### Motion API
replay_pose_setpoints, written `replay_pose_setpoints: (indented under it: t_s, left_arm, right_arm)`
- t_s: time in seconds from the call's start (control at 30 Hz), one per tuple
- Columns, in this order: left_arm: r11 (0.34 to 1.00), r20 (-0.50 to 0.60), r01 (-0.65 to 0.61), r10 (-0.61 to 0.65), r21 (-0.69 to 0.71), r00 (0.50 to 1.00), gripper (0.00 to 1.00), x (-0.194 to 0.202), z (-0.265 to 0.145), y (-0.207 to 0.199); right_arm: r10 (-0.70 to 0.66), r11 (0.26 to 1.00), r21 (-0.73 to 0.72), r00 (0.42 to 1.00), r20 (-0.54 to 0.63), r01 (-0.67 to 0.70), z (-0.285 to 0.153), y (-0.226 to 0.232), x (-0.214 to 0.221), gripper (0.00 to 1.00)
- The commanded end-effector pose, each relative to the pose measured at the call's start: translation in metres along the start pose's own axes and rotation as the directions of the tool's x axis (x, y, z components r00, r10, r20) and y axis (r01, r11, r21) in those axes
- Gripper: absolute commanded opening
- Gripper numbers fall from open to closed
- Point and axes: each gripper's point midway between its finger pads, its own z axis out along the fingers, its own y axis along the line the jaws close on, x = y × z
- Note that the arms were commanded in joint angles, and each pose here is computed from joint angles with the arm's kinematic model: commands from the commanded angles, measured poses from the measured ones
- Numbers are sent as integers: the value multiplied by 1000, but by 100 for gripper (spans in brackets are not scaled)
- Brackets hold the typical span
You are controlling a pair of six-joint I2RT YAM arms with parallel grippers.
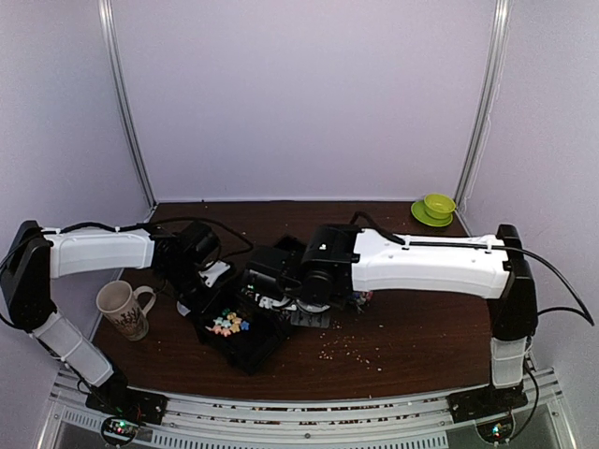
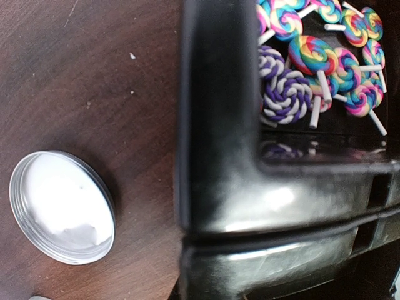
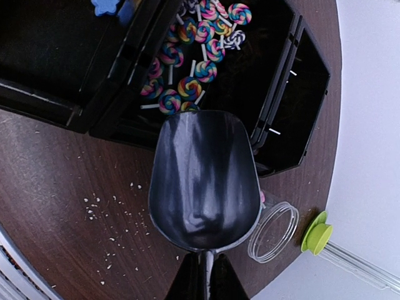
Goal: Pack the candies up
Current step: Scoop the fake candies from the plate.
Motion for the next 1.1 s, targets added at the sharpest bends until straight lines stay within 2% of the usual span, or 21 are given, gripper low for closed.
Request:
replay_pose_setpoints:
  t_s: [0.0,0.63,0.93,1.07]
  left_arm:
    - [997,227,-67,54,49,972,0,-54,-36,-18]
    - [993,248,-85,63,80,967,0,-58,-39,-26]
    - [991,262,-94,66,95,963,0,-59,-43,-29]
    - [990,265,-100,70,103,962,0,-59,-43,-30]
  right_arm:
    - [-12,994,109,1000,-28,15,-7,-21,-5,0]
    - [-169,982,62,980,-104,176,35,8,-17,0]
    - [-153,984,81,985,-84,159,52,8,-33,0]
    - [-136,990,42,990,-25,137,57,17,-42,0]
